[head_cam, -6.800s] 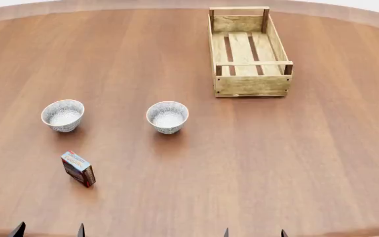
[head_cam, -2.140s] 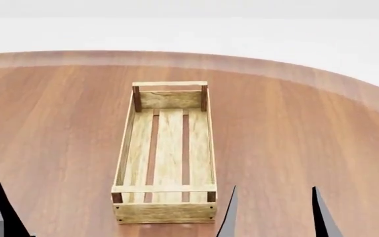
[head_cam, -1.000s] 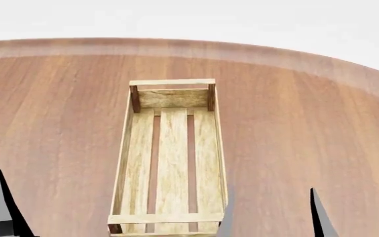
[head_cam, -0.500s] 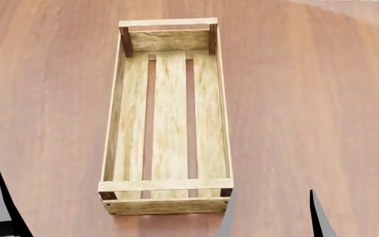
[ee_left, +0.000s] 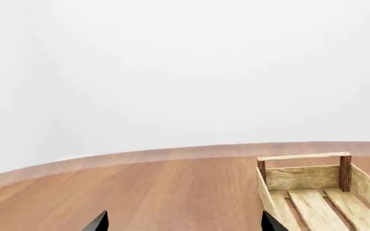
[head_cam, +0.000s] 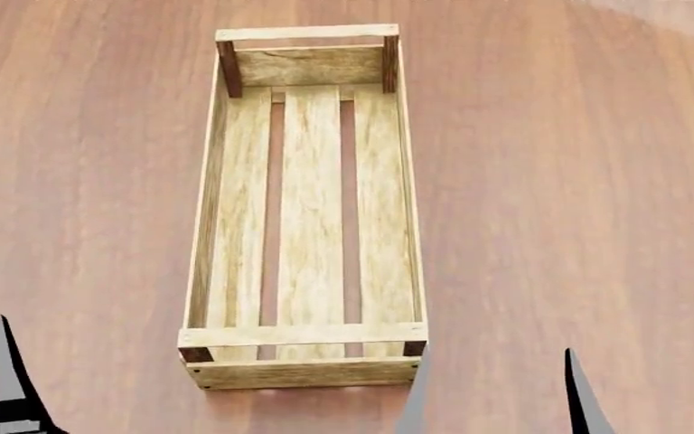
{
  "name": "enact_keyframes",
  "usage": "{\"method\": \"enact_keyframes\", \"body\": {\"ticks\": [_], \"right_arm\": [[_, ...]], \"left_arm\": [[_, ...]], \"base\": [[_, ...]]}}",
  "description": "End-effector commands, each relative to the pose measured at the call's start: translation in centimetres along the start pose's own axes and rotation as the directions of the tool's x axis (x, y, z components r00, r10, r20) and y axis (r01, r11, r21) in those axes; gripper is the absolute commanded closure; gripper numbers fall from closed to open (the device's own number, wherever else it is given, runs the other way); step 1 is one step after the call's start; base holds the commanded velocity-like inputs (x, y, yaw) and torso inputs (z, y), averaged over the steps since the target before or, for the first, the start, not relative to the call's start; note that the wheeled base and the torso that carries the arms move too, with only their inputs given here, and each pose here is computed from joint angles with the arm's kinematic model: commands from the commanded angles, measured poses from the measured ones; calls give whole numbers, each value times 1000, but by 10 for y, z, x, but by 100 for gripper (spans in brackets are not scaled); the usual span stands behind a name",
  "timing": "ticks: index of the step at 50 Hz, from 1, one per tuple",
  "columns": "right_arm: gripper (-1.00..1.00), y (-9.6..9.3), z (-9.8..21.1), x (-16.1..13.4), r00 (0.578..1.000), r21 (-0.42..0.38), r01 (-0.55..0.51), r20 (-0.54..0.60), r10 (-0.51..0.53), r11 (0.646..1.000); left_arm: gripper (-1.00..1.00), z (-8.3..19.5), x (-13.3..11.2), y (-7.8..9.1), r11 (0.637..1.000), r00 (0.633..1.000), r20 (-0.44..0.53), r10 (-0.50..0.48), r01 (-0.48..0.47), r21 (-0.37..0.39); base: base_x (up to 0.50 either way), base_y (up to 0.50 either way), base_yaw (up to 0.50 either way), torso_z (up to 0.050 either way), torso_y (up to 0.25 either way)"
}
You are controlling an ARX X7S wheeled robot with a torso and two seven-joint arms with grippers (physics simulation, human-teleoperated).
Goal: Stack the right bowl on the left bowl and place them in the tray.
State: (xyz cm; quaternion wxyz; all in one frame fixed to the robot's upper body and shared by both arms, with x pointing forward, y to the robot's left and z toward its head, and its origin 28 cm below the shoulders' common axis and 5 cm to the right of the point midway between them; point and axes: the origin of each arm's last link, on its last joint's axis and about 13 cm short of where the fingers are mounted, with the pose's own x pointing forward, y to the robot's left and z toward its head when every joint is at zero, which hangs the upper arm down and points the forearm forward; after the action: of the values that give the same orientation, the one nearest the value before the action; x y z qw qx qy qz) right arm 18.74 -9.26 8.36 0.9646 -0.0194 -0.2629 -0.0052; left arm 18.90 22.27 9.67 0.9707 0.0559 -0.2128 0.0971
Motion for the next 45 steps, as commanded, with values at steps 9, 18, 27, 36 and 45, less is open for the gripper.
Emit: {"method": "enact_keyframes", "body": {"ticks": [9, 18, 27, 36, 45], "right_arm": [[-100, -2, 0, 1, 1000, -1, 9, 5, -9, 1000], [-100, -2, -1, 0, 1000, -2, 10, 3, -10, 1000], [-100, -1, -1, 0, 1000, -3, 7, 1, -7, 1000], [-100, 0, -2, 0, 1000, -2, 5, -2, -5, 1000], [-100, -1, 1, 0, 1000, -7, 7, 1, -7, 1000]], "left_arm": [[-100, -7, 4, 28, 999, 956, -291, -38, 36, -10], [-100, -11, 1, 37, 995, 919, -386, -79, 47, -92], [-100, -12, 4, 41, 994, 907, -411, -89, 55, -92], [-100, -11, 2, 48, 994, 893, -441, -96, 63, -88], [-100, -16, 0, 47, 986, 846, -520, -118, 40, -160]], "base": [[0, 0, 0, 0, 0], [0, 0, 0, 0, 0], [0, 0, 0, 0, 0], [0, 0, 0, 0, 0], [0, 0, 0, 0, 0]]}}
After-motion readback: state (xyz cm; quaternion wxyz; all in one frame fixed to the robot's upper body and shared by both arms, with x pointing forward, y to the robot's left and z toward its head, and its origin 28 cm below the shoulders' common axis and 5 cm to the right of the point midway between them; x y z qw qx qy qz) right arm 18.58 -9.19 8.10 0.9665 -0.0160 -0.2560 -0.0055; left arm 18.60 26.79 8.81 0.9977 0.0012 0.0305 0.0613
